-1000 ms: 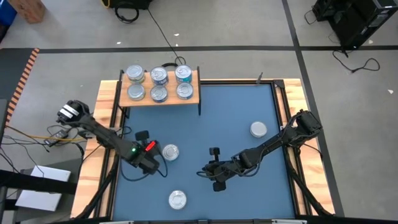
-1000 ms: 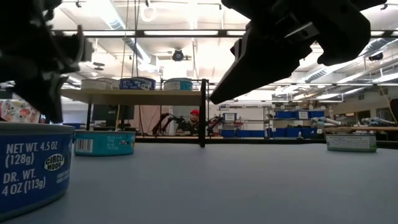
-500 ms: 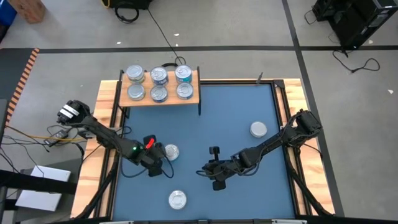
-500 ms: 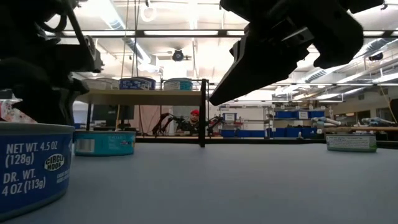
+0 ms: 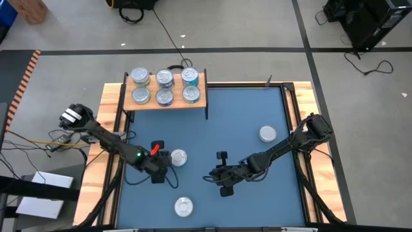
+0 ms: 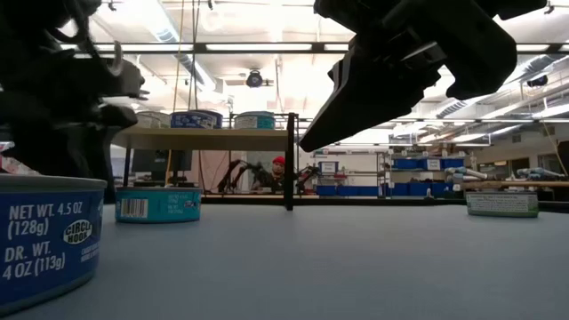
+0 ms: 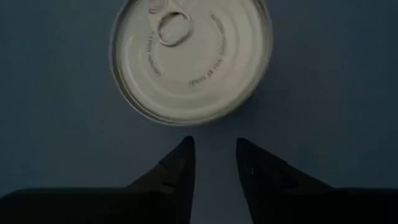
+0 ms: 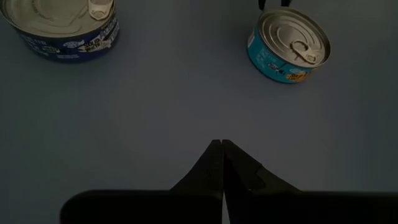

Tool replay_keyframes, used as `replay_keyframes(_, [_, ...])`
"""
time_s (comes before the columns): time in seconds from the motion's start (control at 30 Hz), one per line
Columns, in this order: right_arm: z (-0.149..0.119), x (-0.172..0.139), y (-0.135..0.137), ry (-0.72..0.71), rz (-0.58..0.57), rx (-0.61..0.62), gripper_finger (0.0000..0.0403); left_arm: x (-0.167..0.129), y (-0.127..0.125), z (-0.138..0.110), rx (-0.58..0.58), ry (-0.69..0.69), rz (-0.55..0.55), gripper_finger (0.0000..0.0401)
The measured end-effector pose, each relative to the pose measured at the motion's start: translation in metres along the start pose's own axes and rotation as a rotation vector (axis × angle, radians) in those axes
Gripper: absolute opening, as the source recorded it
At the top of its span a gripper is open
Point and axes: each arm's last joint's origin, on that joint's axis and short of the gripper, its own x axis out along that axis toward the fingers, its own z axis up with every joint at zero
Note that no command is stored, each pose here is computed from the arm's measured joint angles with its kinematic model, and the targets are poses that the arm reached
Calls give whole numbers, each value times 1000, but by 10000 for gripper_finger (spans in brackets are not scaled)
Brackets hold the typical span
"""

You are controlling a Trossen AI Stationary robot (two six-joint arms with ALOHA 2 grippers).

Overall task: Stack canned seafood by type on shelf
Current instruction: Stack the yellow blue tuna can on top of the yellow blue tuna can on the shelf

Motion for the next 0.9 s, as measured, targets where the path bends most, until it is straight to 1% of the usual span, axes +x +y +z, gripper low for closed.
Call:
replay_keyframes(0.07, [-1, 0, 0, 8, -1, 0, 8, 0, 0, -2, 30, 11, 6, 122])
replay_keyframes(0.13, [-1, 0, 0, 14, -2, 1, 8, 0, 0, -3, 30, 35, -7, 122])
replay_keyframes(0.4, [-1, 0, 0, 15, -2, 2, 8, 0, -2, -6, 21, 131, -160, 122])
replay_keyframes(0.47, [-1, 0, 0, 14, -2, 2, 8, 1, -1, -6, 15, 148, -181, 122])
replay_keyframes(0.77, [-2, 0, 0, 15, -2, 2, 8, 8, -2, -8, 17, 193, -199, 122])
replay_keyframes(0.9, [-2, 0, 0, 15, -2, 2, 8, 8, -3, -7, 38, 195, -212, 122])
